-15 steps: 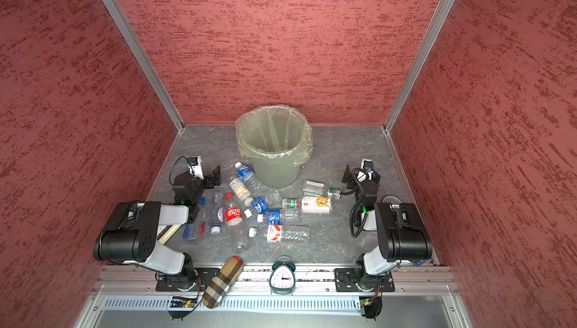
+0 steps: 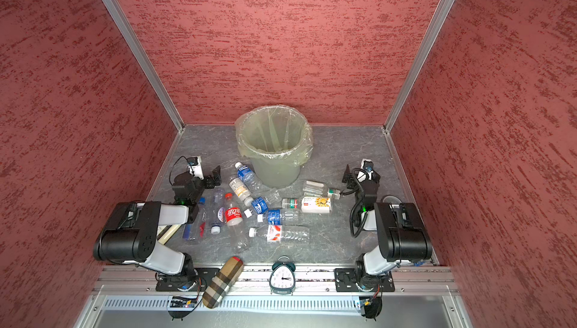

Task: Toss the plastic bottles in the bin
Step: 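Lower both grippers from the raised start pose toward the bottles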

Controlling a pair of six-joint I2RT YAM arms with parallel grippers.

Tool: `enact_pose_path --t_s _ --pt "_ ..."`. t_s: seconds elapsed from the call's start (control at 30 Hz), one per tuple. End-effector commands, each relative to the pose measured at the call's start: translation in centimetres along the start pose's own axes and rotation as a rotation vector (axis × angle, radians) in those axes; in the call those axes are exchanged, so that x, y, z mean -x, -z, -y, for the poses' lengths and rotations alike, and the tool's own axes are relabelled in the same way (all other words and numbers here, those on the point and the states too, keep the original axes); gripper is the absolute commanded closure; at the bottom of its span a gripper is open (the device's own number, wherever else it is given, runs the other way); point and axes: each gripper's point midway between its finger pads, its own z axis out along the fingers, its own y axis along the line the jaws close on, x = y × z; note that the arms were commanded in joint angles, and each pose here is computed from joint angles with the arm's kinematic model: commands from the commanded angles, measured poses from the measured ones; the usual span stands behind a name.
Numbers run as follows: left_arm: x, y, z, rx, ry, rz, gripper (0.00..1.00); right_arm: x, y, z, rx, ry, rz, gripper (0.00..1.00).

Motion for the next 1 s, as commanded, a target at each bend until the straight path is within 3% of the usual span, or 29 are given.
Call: enact_pose_path --t_s 0.0,0.63,0.77,0.97 --pt "0.4 -0.2 0.1 0.000 -0.009 0.008 0.01 0.1 0.2 0.2 -0.013 -0.003 0.016 0.01" --pt "0.4 -0.1 -0.1 -0.006 -0.002 0.008 0.01 0.1 0.2 0.2 0.004 -0.011 0.012 0.01" --pt "1.2 1.2 -1.9 0.105 0.046 0.068 0.01 0.5 0.8 0.7 -0.021 -0.021 0.044 0.01" --pt "4.1 3.3 -2.0 0.197 0.023 0.112 0.01 3.1 2.0 2.2 -0.119 -0.057 0.082 0.01"
